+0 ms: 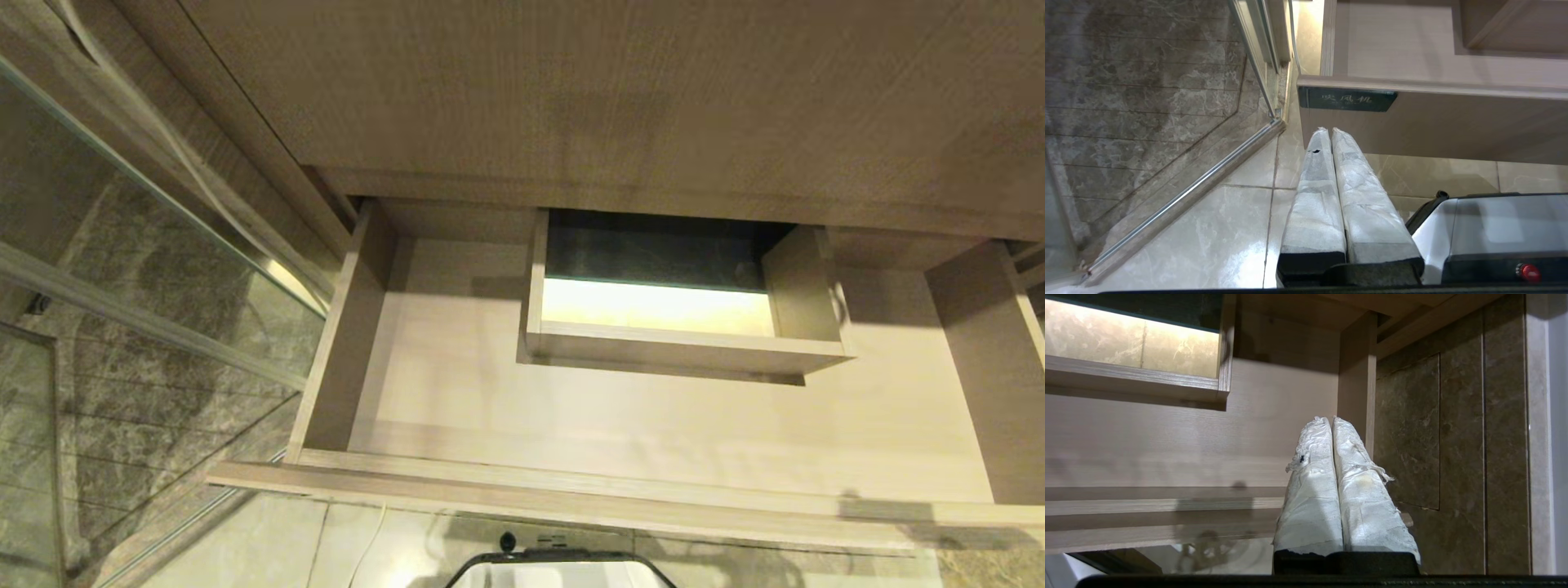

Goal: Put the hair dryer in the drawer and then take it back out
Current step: Close the drawer

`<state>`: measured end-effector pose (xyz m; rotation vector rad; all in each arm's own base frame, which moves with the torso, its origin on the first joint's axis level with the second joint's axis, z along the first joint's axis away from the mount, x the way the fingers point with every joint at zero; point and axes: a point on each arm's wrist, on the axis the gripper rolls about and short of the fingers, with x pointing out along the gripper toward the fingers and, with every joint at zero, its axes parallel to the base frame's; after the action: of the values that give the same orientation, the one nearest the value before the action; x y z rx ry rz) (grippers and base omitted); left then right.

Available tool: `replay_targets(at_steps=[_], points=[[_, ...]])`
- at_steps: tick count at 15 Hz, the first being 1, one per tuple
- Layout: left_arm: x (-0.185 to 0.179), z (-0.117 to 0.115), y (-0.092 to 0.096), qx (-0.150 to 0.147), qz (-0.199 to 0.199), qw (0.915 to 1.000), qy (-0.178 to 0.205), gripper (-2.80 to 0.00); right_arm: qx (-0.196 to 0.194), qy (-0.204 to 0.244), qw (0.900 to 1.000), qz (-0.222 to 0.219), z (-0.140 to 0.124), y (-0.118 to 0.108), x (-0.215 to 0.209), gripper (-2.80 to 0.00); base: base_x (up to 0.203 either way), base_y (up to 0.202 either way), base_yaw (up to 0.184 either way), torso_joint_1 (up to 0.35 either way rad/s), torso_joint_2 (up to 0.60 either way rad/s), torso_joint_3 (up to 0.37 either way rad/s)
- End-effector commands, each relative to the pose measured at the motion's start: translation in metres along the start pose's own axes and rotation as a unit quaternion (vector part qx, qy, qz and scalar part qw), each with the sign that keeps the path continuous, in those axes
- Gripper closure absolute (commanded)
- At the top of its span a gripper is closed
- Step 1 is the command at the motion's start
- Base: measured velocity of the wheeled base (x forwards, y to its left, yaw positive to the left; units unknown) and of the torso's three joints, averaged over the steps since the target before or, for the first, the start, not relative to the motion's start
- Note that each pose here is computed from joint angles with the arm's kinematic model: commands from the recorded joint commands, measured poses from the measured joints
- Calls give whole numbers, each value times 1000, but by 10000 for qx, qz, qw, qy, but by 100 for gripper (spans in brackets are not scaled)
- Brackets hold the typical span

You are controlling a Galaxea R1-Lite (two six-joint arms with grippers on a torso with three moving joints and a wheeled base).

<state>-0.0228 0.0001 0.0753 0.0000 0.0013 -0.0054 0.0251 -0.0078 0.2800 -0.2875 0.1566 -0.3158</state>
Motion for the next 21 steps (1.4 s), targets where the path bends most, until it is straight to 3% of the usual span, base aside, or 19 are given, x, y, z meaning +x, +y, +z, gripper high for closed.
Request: replay_targets(at_steps=[1,4,9,11,14,16,18,19,21], points=[[0,0,0,0,4,10000,-4,0,-17,38,10000,44,0,0,1,0,0,0,0,66,232,232],[0,0,0,0,4,10000,-6,0,-24,10,9996,285,0,1,0,0,3,1,-27,99,134,172],[0,0,0,0,4,10000,1,0,-86,55,9996,255,-1,1,0,0,1,10,-192,61,30,75],[0,0,0,0,12,10000,-6,0,-158,239,9991,297,-4,2,0,0,2,4,-159,17,6,42],[0,0,0,0,4,10000,-6,0,-312,1029,9931,468,-22,6,-3,0,-1,0,-29,1,1,14],[0,0,0,0,12,10000,1,0,-514,2096,9738,712,-41,11,-8,0,0,0,0,0,0,0],[0,0,0,0,4,10000,1,0,-830,3351,9316,1134,-58,16,-8,0,0,0,0,0,0,0],[0,0,0,0,4,10000,1,0,-900,3629,9191,1243,-59,18,-1,0,0,0,0,0,0,0],[0,0,0,0,9,10000,1,0,-964,3937,9035,1390,-59,21,12,0,0,0,0,0,0,0]])
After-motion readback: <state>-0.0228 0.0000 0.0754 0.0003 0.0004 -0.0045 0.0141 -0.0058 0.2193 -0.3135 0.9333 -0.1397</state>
